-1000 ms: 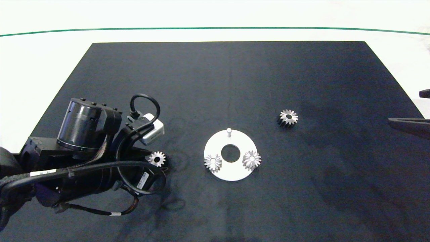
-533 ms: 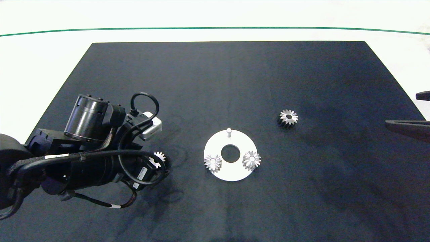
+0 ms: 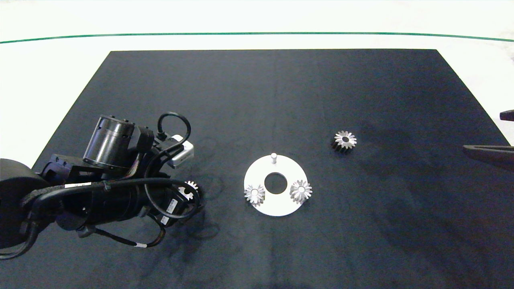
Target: Remove an incorrectly installed larger gear and replace it with the correct smaller gear
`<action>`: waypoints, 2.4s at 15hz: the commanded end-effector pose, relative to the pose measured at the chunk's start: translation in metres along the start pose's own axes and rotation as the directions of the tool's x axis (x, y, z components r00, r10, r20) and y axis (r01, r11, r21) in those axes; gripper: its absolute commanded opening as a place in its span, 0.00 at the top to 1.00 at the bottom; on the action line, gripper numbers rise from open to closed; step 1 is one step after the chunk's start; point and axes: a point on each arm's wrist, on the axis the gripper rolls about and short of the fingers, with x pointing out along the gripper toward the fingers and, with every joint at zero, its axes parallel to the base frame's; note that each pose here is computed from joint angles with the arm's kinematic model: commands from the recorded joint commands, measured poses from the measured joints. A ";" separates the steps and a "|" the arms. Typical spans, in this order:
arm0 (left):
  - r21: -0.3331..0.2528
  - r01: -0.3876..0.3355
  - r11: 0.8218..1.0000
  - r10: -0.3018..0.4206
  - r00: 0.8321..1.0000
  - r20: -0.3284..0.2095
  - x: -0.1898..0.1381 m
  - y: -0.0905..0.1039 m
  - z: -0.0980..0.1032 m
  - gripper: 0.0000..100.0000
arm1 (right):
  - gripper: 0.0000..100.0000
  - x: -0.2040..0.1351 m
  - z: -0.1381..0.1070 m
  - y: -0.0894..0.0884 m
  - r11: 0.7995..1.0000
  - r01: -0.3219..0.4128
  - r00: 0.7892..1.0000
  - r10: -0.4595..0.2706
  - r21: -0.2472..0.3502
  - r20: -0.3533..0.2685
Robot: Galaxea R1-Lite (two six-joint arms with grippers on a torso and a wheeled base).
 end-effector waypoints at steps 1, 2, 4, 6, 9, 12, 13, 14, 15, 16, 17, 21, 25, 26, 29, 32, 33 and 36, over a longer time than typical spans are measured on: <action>0.004 0.003 1.000 -0.003 1.000 -0.002 0.001 -0.001 0.000 0.04 | 0.00 -0.001 -0.001 0.000 1.000 -0.001 1.000 0.001 -0.002 0.000; 0.004 0.003 1.000 -0.003 1.000 -0.002 0.001 -0.001 0.000 0.05 | 0.00 -0.001 -0.001 0.000 1.000 -0.001 1.000 0.001 -0.002 0.000; 0.003 0.002 1.000 -0.002 1.000 0.001 0.001 -0.001 0.000 0.10 | 0.00 -0.002 -0.001 0.001 1.000 -0.001 1.000 0.001 -0.002 0.000; -0.002 0.004 1.000 -0.004 1.000 -0.003 0.004 -0.002 0.000 0.13 | 0.00 -0.002 -0.001 0.001 1.000 -0.001 1.000 0.001 -0.002 0.000; -0.003 0.005 1.000 -0.005 1.000 -0.006 0.008 -0.003 -0.001 0.19 | 0.00 -0.002 -0.001 0.001 1.000 -0.001 1.000 0.001 -0.002 0.000; -0.003 0.004 1.000 -0.004 1.000 -0.005 0.008 -0.003 -0.001 0.25 | 0.00 -0.002 -0.001 0.001 1.000 -0.001 1.000 0.001 -0.002 -0.001; -0.003 0.004 1.000 -0.004 1.000 -0.005 0.008 -0.003 -0.001 0.28 | 0.00 -0.002 -0.001 0.001 1.000 -0.001 1.000 0.001 -0.002 -0.001; -0.003 0.004 1.000 -0.004 1.000 -0.005 0.008 -0.003 -0.001 0.29 | 0.00 -0.001 -0.002 0.001 1.000 -0.002 1.000 0.002 -0.001 -0.002; -0.003 0.005 1.000 -0.005 1.000 -0.006 0.009 -0.003 -0.001 0.31 | 0.00 -0.001 -0.002 0.001 1.000 -0.002 1.000 0.002 -0.001 -0.002; -0.003 0.003 1.000 -0.003 1.000 -0.007 0.009 -0.003 -0.001 0.34 | 0.00 -0.001 -0.002 0.001 1.000 -0.002 1.000 0.002 -0.001 -0.002; -0.003 0.003 1.000 -0.003 1.000 -0.007 0.009 -0.003 -0.001 0.35 | 0.00 -0.002 -0.002 0.001 1.000 -0.001 1.000 0.001 -0.002 -0.001; -0.001 0.007 1.000 -0.007 1.000 -0.003 0.008 -0.004 -0.001 0.43 | 0.00 -0.004 -0.002 0.001 1.000 0.002 1.000 -0.002 -0.002 0.003; 0.001 0.011 1.000 -0.011 1.000 -0.007 0.008 -0.005 -0.002 0.52 | 0.00 -0.004 -0.002 0.001 1.000 0.002 1.000 -0.002 -0.002 0.005; 0.002 0.012 1.000 -0.012 1.000 -0.006 0.008 -0.006 -0.002 0.53 | 0.00 -0.004 -0.002 0.001 1.000 0.001 1.000 -0.001 -0.001 0.002; 0.004 0.018 1.000 -0.018 1.000 -0.005 0.008 -0.008 -0.001 0.59 | 0.00 -0.004 -0.003 0.000 1.000 0.006 1.000 -0.006 0.000 0.002; 0.004 0.018 1.000 -0.018 1.000 -0.007 0.008 -0.008 -0.002 0.65 | 0.00 -0.006 -0.003 0.001 1.000 0.008 1.000 -0.008 0.000 0.005; 0.004 0.018 1.000 -0.018 1.000 -0.005 0.009 -0.008 -0.002 0.67 | 0.00 -0.006 -0.003 0.001 1.000 0.007 1.000 -0.007 0.000 0.005; 0.003 0.017 1.000 -0.017 1.000 -0.001 0.009 -0.008 -0.003 0.73 | 0.00 -0.006 -0.004 0.001 1.000 0.006 1.000 -0.006 0.000 0.004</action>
